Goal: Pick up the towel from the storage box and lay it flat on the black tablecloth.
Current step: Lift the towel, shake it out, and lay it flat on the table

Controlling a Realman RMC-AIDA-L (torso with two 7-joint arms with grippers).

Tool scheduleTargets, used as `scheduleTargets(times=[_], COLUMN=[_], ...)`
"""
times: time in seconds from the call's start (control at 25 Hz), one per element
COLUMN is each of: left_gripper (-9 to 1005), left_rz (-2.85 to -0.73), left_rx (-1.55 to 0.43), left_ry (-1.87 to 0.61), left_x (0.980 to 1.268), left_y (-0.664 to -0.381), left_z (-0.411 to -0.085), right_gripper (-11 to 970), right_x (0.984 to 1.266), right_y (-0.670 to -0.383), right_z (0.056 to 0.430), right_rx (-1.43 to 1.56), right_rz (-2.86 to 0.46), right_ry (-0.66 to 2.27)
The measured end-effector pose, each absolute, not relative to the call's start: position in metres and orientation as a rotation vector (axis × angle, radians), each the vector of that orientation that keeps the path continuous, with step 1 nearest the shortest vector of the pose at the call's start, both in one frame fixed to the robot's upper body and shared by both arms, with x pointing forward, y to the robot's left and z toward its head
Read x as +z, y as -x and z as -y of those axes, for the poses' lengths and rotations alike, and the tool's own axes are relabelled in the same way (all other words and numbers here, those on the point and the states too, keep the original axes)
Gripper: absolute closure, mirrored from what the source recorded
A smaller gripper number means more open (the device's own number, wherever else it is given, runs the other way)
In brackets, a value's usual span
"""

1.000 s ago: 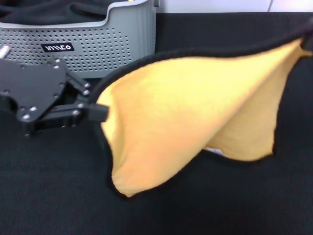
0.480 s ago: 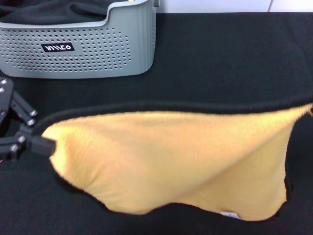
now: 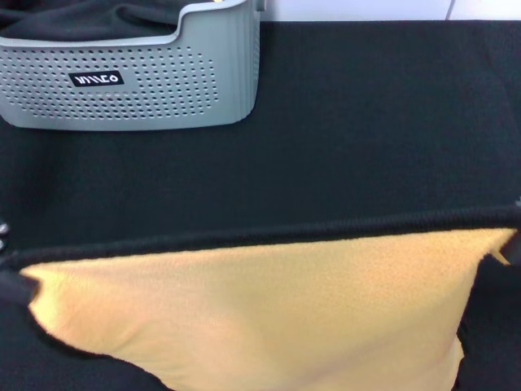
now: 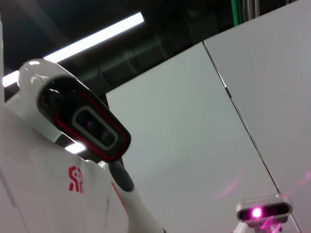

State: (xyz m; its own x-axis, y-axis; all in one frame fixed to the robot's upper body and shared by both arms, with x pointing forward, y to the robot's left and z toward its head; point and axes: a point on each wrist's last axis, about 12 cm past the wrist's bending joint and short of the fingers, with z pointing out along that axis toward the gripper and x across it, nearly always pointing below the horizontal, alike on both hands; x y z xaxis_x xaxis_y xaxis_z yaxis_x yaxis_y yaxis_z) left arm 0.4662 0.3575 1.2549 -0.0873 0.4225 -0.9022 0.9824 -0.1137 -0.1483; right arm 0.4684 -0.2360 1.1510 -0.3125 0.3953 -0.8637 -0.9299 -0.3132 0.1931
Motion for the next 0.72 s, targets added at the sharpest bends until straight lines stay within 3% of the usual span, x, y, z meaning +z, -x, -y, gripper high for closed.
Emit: scheduleTargets(times=[0.28, 0.72], left_gripper=[962, 964], left_rz=[-1.526, -1.552], left_rx=[-1.187, -1.168], left_ry=[-1.603, -1.637], left_x=[1.266, 1.279], left_y=[-0.448, -0.444], left_z=[-0.364, -0.364], right_gripper=[955, 955], right_x=[1.151, 1.155], right_y=[-0.454, -0.448], right_z=[0.235, 0.235], right_rx=[1.828, 1.871], right_rz=[-0.858, -0.840], right_ry=[0.886, 0.864])
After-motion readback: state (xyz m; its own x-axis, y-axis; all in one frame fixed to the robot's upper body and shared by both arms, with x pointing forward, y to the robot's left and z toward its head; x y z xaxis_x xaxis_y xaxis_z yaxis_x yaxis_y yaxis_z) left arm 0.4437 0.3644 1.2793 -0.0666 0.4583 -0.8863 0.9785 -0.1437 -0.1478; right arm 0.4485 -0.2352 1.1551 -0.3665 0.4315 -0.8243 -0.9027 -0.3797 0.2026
